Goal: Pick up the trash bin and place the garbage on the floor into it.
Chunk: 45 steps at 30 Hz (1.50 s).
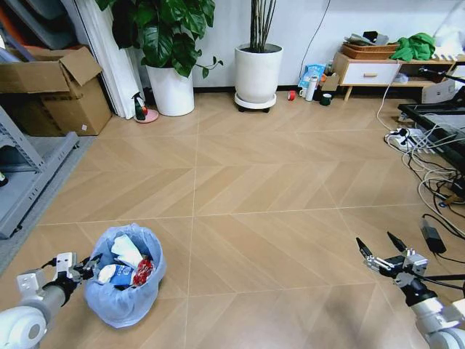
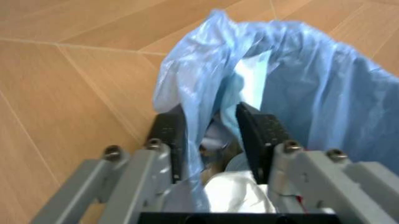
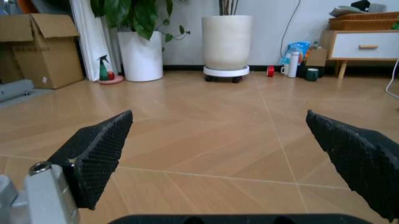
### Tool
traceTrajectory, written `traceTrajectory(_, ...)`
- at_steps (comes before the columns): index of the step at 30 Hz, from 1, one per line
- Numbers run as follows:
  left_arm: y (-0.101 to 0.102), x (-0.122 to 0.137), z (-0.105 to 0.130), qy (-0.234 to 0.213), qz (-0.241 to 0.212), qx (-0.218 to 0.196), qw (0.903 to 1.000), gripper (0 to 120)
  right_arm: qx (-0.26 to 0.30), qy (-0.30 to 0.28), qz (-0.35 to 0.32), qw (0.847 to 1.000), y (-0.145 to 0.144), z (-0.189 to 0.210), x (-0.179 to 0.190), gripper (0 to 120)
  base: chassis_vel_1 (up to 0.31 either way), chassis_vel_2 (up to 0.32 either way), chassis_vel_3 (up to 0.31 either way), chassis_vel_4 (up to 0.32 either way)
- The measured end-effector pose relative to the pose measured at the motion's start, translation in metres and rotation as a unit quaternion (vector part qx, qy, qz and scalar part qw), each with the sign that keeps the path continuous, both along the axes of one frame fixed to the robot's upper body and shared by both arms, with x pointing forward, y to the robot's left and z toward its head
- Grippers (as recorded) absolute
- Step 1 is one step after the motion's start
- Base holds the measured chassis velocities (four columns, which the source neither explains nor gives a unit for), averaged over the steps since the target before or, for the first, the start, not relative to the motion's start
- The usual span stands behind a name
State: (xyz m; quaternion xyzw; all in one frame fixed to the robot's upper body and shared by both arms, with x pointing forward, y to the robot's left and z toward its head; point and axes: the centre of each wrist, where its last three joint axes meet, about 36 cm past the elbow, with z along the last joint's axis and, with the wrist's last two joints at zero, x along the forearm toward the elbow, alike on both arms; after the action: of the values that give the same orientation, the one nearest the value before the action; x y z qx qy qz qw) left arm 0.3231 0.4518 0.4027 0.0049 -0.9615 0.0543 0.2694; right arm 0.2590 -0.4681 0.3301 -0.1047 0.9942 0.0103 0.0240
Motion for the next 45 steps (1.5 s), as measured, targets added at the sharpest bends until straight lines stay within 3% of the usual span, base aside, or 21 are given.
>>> traceTrajectory(3, -0.002, 0.000, 0.002, -0.007, -0.004, 0.002, 1.0000, 41, 0.000, 0.000, 0.000, 1.000, 0.000, 0.000, 0.000, 100, 0.000, 0.000, 0.000, 0.000)
traceTrajectory(8, -0.012, 0.000, 0.015, -0.054, -0.016, 0.016, 0.9983, 65, -0.003, -0.003, -0.013, 1.000, 0.002, 0.004, -0.002, 100, 0.000, 0.000, 0.000, 0.000)
traceTrajectory(14, -0.018, 0.004, 0.027, -0.094, -0.020, 0.037, 0.9947, 79, -0.022, -0.010, -0.037, 0.999, 0.003, 0.017, 0.000, 100, 0.000, 0.000, 0.000, 0.000)
traceTrajectory(18, -0.022, 0.014, 0.042, -0.139, -0.019, 0.040, 0.9893, 98, -0.044, -0.026, -0.051, 0.997, 0.007, 0.033, -0.001, 100, 0.000, 0.000, 0.000, 0.000)
traceTrajectory(26, -0.038, 0.019, 0.049, -0.163, -0.037, 0.029, 0.9855, 100, -0.035, -0.051, -0.021, 0.998, 0.020, 0.048, 0.013, 100, 0.000, 0.000, 0.000, 0.000)
traceTrajectory(29, -0.060, 0.024, 0.043, -0.171, -0.058, 0.014, 0.9835, 100, 0.011, -0.091, 0.013, 0.996, 0.047, 0.045, 0.053, 100, 0.000, 0.000, 0.000, 0.000)
traceTrajectory(32, -0.073, 0.025, 0.033, -0.176, -0.069, 0.007, 0.9820, 100, 0.052, -0.102, 0.028, 0.993, 0.070, 0.030, 0.070, 100, 0.000, 0.000, 0.000, 0.000)
traceTrajectory(34, -0.078, 0.025, 0.029, -0.177, -0.072, 0.003, 0.9815, 100, 0.063, -0.103, 0.031, 0.992, 0.077, 0.025, 0.074, 100, 0.000, 0.000, 0.000, 0.000)
traceTrajectory(39, -0.097, 0.021, -0.001, -0.189, -0.071, -0.026, 0.9791, 100, 0.127, -0.104, 0.036, 0.986, 0.127, -0.011, 0.083, 100, 0.000, 0.000, 0.000, 0.000)
traceTrajectory(45, -0.102, 0.023, -0.013, -0.209, -0.060, -0.030, 0.9757, 100, 0.159, -0.115, 0.035, 0.980, 0.156, -0.018, 0.093, 100, 0.000, 0.000, 0.000, 0.000)
